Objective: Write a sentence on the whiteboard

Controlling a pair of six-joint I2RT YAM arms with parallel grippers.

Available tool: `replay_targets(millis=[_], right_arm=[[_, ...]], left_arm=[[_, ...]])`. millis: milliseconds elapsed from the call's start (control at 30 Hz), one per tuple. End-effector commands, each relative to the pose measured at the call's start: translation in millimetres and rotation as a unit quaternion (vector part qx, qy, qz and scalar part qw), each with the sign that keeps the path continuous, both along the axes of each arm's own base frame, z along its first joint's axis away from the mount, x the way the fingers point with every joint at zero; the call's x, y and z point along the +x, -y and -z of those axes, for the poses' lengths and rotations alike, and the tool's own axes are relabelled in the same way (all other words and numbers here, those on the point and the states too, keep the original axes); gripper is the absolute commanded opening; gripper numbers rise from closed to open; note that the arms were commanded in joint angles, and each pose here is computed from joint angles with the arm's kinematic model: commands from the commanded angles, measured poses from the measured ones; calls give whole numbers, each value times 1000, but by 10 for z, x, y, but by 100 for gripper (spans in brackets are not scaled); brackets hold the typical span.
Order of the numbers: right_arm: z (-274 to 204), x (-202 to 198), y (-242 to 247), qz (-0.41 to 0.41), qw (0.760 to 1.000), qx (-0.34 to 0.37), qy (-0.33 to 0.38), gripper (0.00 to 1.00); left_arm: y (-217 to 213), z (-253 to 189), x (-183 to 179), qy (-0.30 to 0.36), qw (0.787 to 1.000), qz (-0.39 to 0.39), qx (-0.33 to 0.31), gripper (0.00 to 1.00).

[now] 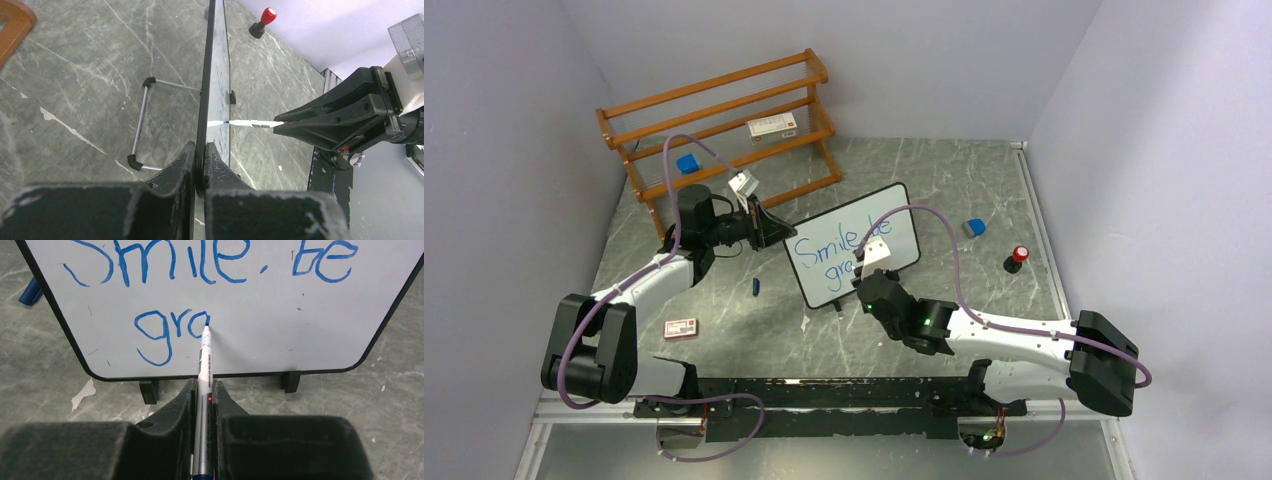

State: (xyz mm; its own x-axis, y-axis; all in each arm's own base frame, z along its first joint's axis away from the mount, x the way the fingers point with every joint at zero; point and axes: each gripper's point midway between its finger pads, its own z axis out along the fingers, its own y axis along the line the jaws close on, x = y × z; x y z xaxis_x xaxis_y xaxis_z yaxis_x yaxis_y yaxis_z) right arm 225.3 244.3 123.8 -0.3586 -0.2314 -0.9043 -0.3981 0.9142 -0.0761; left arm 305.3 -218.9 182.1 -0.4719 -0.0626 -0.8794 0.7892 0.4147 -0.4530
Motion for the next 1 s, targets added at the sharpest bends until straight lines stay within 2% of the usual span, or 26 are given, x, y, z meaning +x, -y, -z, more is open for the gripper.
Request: replay_targets(millis=[0, 467, 967], right_arm=[[118, -40, 80, 5, 1000, -7, -18, 0], [121, -28, 170, 23, 1000, -8, -11, 0], [-127, 9, 207, 30, 999, 24, 19, 0]], left_arm=[[-33, 122, 46, 0, 1000, -4, 19, 5], [-34, 119, 46, 2, 1000, -3, 20, 5], [-34, 123, 46, 0, 1000, -4, 19, 5]])
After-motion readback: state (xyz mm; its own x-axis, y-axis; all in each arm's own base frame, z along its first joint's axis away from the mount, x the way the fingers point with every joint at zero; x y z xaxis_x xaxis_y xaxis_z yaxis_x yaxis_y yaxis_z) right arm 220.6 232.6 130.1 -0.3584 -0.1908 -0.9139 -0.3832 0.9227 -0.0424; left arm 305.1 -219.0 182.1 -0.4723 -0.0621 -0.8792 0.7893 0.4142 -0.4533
